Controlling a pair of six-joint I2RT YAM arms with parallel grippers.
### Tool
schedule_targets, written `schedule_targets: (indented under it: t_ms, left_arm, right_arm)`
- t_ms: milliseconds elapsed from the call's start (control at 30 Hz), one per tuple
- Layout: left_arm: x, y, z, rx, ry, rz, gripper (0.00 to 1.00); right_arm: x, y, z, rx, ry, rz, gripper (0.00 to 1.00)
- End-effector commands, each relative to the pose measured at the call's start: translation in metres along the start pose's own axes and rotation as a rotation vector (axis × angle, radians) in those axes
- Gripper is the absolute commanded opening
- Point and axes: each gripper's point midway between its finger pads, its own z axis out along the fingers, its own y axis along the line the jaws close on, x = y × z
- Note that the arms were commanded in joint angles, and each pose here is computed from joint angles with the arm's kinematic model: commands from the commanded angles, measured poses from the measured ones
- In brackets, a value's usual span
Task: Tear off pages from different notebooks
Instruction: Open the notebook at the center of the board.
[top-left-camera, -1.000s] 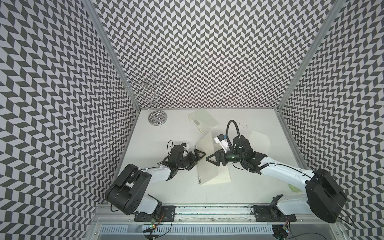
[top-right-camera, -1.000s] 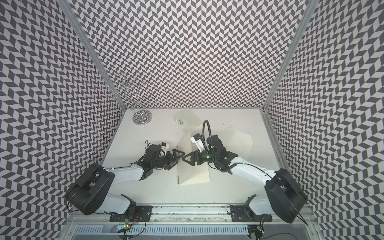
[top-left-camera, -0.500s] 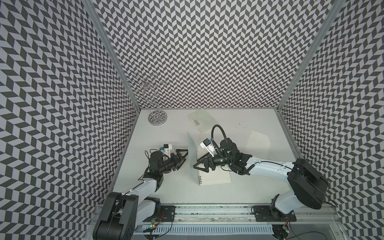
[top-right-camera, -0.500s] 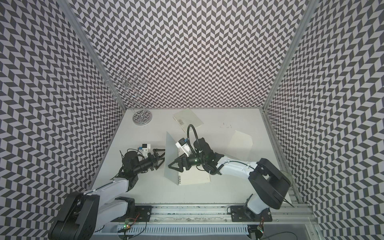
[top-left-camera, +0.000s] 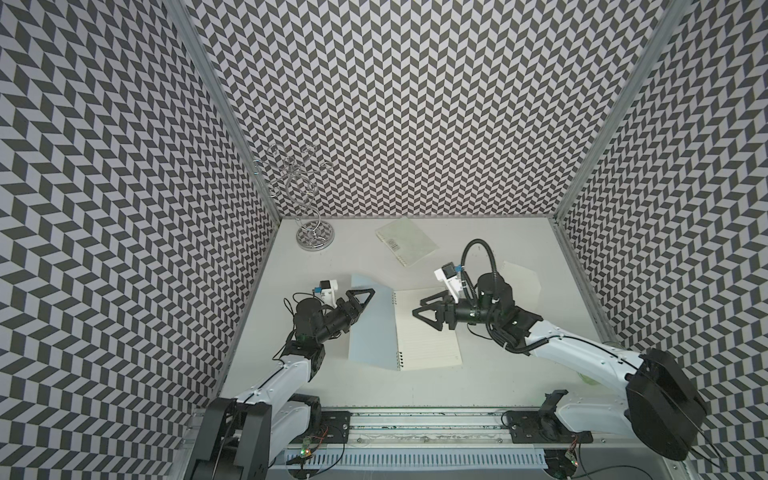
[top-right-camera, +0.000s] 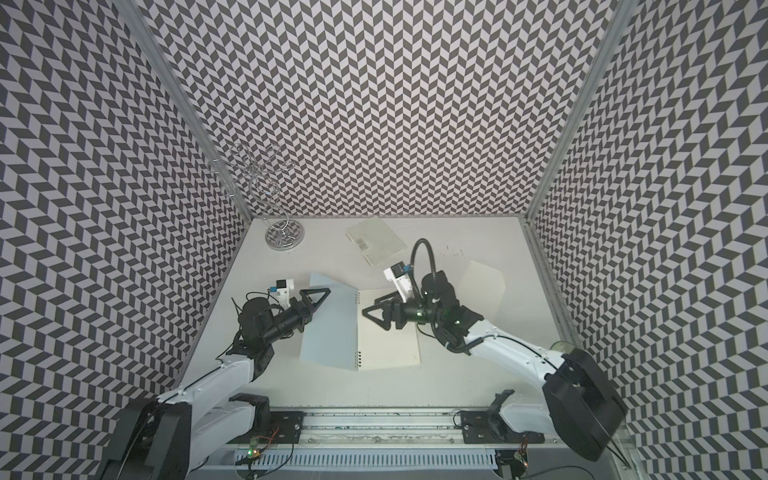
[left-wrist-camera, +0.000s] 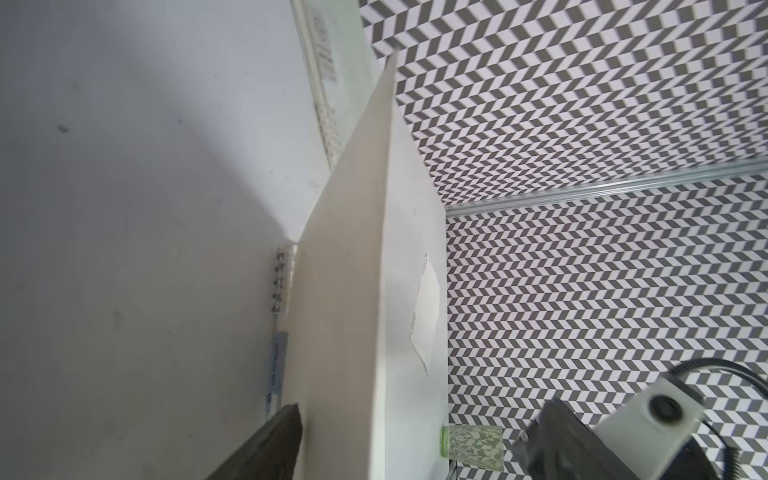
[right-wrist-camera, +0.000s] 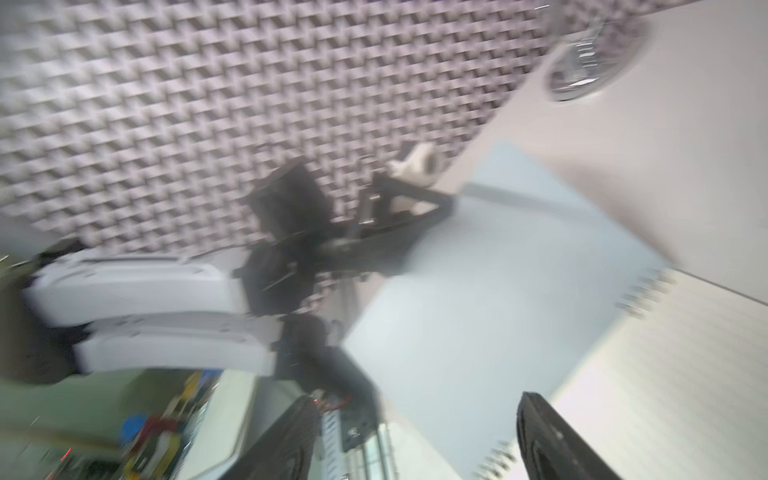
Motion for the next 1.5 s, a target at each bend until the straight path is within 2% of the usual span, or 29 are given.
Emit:
schedule_targets:
  t_ms: [0,67,167,200,500,600,733,867,1067,1300,1467]
  left_arm:
    - [-0.008,-0.016,0.001,0.015,-0.002,0.083,0.85]
    - [-0.014,-0.017,0.000,-0.028,-0.021,0.121,0.85]
    - [-0.016,-0.013,-0.003,-0.065,-0.031,0.134,0.84]
    - [-0.015,-0.011,-0.003,-0.067,-0.027,0.129,0.80]
    - [-0.007,0.003,0.001,-0.074,0.008,0.097,0.73]
    - [-0.008,0.003,0.001,-0.077,0.008,0.099,0.66]
    - [-0.009,0.003,0.001,-0.084,0.009,0.104,0.65]
    - [-0.008,0.006,0.000,-0.097,0.011,0.103,0.66]
    - [-0.006,0.011,0.000,-0.104,0.015,0.092,0.66]
    - [-0.007,0.004,0.002,-0.082,0.022,0.099,0.66]
    - [-0.007,0.003,0.002,-0.078,0.023,0.101,0.66]
  right_arm:
    - [0.027,-0.091,-0.023,0.362,0.023,0.112,0.76]
    - [0.039,-0.111,-0.024,0.440,0.075,0.134,0.76]
    - [0.053,-0.125,-0.009,0.435,0.164,0.165,0.75]
    - [0.055,-0.130,-0.006,0.441,0.173,0.180,0.73]
    - [0.069,-0.145,0.005,0.457,0.190,0.232,0.68]
    - [0.069,-0.154,-0.003,0.529,0.186,0.229,0.69]
    - [0.070,-0.163,-0.012,0.597,0.189,0.223,0.69]
    - [0.075,-0.154,-0.002,0.519,0.195,0.237,0.67]
    - [0.072,-0.138,0.011,0.501,0.194,0.206,0.51]
    - [0.064,-0.137,0.008,0.609,0.205,0.135,0.50]
    - [0.062,-0.140,0.008,0.739,0.239,0.069,0.50]
